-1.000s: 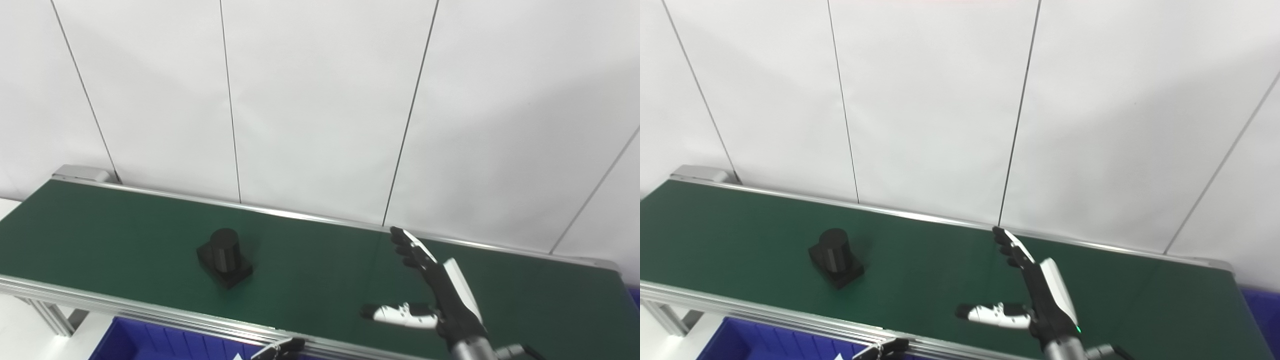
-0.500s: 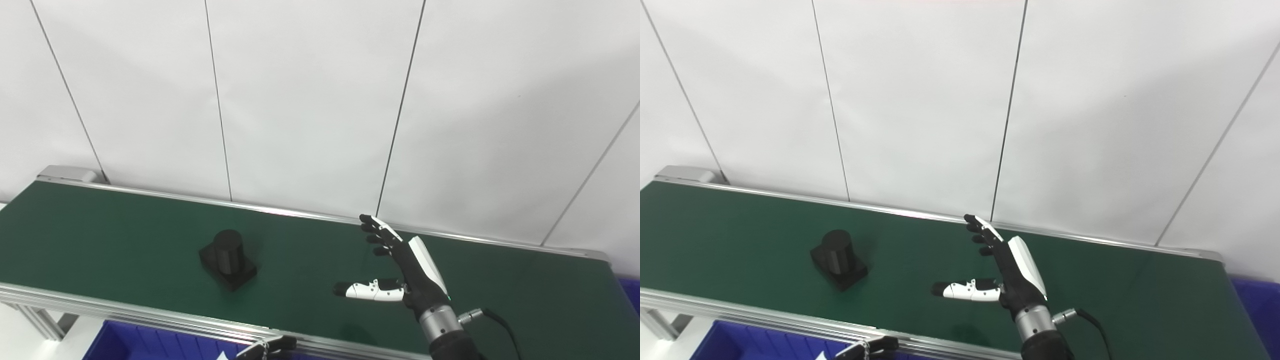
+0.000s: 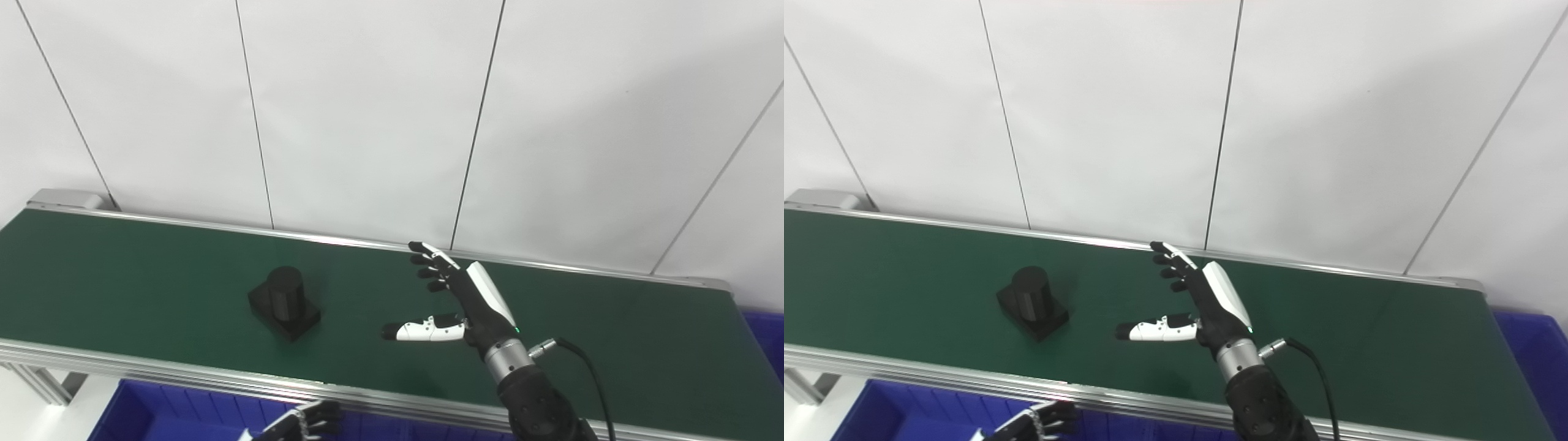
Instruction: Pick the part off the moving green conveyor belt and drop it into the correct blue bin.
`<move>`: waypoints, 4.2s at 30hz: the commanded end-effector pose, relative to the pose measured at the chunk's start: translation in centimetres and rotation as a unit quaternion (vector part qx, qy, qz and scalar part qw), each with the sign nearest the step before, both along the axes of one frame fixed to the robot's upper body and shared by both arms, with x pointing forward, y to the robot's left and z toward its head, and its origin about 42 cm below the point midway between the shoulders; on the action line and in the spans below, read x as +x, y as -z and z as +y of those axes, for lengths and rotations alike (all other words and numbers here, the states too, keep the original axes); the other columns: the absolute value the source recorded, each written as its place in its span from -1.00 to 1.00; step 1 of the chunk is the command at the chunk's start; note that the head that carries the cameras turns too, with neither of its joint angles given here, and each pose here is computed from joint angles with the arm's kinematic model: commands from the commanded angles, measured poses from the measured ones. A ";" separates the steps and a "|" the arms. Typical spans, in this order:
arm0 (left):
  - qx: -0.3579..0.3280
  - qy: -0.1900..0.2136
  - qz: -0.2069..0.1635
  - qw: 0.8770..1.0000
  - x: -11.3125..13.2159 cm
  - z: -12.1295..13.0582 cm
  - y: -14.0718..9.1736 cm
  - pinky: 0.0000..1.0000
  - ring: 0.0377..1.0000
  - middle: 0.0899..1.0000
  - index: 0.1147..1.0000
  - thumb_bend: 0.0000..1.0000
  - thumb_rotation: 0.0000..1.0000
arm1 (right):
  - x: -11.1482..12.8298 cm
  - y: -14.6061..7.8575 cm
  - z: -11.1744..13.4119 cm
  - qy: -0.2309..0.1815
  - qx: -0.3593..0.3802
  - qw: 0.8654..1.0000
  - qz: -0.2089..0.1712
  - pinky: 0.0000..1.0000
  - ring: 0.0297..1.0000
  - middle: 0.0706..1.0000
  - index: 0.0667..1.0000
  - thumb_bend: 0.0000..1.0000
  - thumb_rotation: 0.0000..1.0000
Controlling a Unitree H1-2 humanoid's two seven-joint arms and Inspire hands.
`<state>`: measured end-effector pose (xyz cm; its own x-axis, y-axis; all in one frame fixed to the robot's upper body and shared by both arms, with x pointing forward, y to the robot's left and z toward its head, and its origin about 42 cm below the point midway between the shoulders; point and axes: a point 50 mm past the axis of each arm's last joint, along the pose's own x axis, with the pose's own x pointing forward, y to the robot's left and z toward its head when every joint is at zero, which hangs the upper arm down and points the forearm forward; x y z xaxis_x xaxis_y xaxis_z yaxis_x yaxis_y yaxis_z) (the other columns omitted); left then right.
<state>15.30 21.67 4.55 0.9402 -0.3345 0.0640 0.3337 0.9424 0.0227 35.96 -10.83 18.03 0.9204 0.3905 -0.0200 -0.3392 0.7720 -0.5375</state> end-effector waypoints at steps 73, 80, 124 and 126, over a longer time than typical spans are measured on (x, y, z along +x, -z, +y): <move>0.010 -0.005 -0.043 0.999 -0.5 -2.3 -1.5 0.14 0.32 0.42 0.39 0.90 -0.74 | 5.6 6.2 13.4 -0.042 -0.109 0.993 -0.018 -0.17 -0.03 -0.04 0.03 0.03 -0.92; 0.009 -0.006 -0.045 0.999 -0.4 -2.0 -1.5 0.14 0.33 0.42 0.39 0.89 -0.75 | 5.2 7.3 12.5 -0.013 -0.120 0.992 -0.039 -0.25 -0.25 -0.06 0.05 0.01 -1.00; 0.016 -0.008 -0.051 0.999 0.8 0.6 -1.7 0.16 0.33 0.41 0.40 0.88 -0.76 | -6.2 1.0 -1.9 0.126 0.101 0.982 -0.095 -0.33 -0.23 0.01 -0.09 0.02 -1.00; 0.016 -0.007 -0.052 0.998 0.7 0.7 -1.8 0.17 0.33 0.42 0.40 0.89 -0.76 | -6.8 1.0 -2.7 0.130 0.095 0.983 -0.092 -0.34 -0.23 0.02 -0.09 0.02 -1.00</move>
<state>15.62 22.09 5.12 0.9443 -0.3203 0.0758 0.3140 0.9457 0.0845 29.21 -13.24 15.59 0.9782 0.1287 0.1627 -0.0509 0.9093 -0.4129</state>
